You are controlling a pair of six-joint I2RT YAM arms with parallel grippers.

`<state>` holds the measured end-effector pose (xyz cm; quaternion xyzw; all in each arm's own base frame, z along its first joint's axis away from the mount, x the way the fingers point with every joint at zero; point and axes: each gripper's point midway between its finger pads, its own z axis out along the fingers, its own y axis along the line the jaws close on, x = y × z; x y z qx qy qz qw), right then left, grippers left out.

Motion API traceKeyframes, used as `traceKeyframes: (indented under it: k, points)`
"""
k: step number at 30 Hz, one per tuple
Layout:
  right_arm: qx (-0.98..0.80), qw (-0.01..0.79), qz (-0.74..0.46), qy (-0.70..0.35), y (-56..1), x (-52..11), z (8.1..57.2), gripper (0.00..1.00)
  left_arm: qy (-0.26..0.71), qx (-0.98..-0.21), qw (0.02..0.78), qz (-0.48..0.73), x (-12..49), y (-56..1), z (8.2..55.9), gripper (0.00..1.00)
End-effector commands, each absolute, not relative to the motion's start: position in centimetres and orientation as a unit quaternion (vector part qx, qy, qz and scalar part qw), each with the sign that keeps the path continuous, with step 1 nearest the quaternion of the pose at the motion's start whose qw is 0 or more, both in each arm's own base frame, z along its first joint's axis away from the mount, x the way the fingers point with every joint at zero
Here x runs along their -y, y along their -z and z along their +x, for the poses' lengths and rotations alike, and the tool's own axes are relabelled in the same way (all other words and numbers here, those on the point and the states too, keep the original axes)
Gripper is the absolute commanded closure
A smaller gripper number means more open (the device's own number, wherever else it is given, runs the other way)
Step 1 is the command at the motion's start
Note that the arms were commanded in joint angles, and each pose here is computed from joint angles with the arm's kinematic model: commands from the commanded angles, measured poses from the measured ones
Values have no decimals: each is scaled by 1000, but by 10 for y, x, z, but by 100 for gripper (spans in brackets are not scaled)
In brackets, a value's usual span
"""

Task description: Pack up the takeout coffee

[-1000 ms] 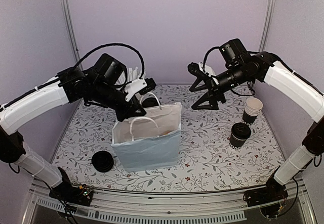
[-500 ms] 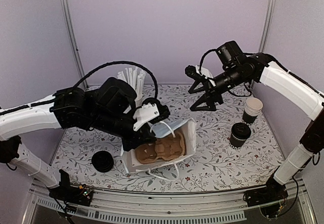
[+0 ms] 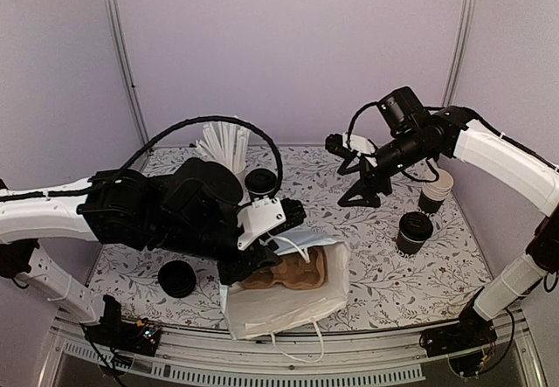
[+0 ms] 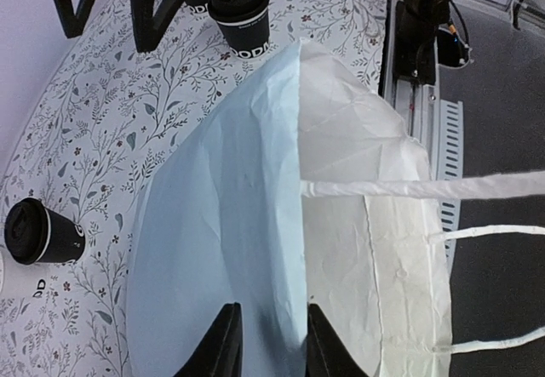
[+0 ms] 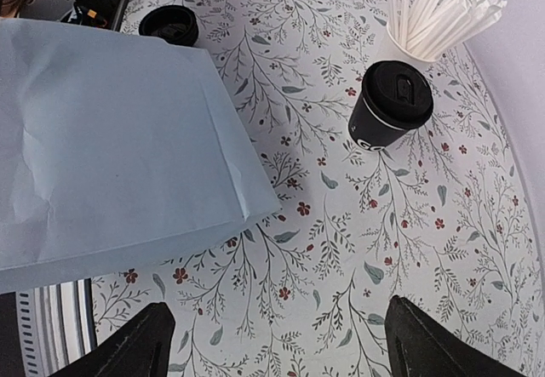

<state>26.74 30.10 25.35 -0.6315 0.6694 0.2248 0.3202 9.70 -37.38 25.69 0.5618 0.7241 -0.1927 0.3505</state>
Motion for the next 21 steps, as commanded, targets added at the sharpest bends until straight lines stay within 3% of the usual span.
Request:
traceKeyframes:
  k: [1, 8, 12, 15, 21]
  points:
    - [-676, 359, -617, -184, -270, -284, 275, 11, 176, -715, 377, 562, 378, -256, 105, 74]
    - [-668, 382, -610, -189, -297, -278, 274, 12, 167, -725, 405, 532, 368, -266, 149, 78]
    - [-664, 380, -613, -196, -298, -279, 270, 12, 166, -738, 430, 493, 355, -278, 188, 76]
    - [-658, 380, -617, -208, -301, -282, 266, 12, 134, -763, 452, 441, 331, -283, 235, 50]
    - [-650, 372, -621, -231, -304, -286, 259, 12, 114, -766, 541, 329, 295, -345, 264, 18]
